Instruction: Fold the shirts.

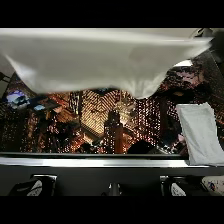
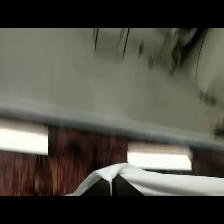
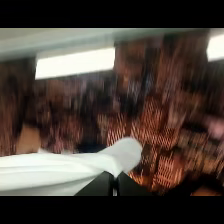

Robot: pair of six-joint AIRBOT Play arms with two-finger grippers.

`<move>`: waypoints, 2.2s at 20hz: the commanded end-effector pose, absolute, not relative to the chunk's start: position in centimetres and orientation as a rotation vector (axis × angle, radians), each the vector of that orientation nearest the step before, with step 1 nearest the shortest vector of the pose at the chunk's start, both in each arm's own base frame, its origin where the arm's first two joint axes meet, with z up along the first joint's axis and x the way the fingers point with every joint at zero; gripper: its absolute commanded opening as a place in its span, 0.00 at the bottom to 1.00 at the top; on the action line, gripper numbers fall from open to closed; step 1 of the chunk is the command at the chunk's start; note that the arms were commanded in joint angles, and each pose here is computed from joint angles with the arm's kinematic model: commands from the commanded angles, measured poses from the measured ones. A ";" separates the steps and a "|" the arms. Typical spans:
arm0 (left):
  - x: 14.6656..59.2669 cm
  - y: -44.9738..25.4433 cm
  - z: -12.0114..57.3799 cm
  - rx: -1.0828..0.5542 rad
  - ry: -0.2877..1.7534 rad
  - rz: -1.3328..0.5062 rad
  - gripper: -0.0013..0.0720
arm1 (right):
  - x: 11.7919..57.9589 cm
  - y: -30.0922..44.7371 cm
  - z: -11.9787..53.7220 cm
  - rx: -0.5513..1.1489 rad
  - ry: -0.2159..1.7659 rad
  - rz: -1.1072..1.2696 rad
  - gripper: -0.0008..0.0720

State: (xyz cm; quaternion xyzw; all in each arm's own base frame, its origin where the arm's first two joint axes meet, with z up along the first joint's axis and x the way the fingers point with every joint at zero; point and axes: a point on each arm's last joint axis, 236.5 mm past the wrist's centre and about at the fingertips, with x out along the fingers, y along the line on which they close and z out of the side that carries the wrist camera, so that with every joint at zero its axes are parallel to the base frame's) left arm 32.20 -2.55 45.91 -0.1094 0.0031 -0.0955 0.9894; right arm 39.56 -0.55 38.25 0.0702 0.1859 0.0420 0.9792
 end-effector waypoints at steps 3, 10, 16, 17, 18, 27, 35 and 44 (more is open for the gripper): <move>16.7 -5.7 59.5 -0.113 -0.373 -0.226 0.05 | 18.7 0.1 57.2 -0.022 -0.250 -0.032 0.04; 22.6 -4.1 53.3 -0.081 -0.095 -0.175 0.05 | 23.2 -1.3 50.6 0.021 0.039 -0.057 0.04; 36.6 -1.6 30.4 -0.191 0.661 -0.189 0.05 | 36.3 -2.3 29.9 0.129 0.821 0.013 0.03; 38.8 -1.0 26.4 -0.224 0.741 -0.178 0.05 | 38.5 -2.1 25.9 0.157 0.938 0.036 0.03; 40.5 -0.6 22.5 -0.259 0.815 -0.167 0.05 | 40.7 -1.9 21.6 0.174 1.048 0.047 0.03; 51.7 0.3 0.5 -0.498 1.088 -0.120 0.05 | 55.9 4.2 -0.2 0.289 1.162 0.041 0.04; 52.6 -0.4 0.1 -0.399 1.120 -0.256 0.05 | 51.9 3.3 0.0 0.198 1.307 0.047 0.04; 37.1 -1.5 -8.9 -0.371 1.753 -0.145 0.13 | 40.6 4.1 -7.9 0.272 1.748 -0.007 0.04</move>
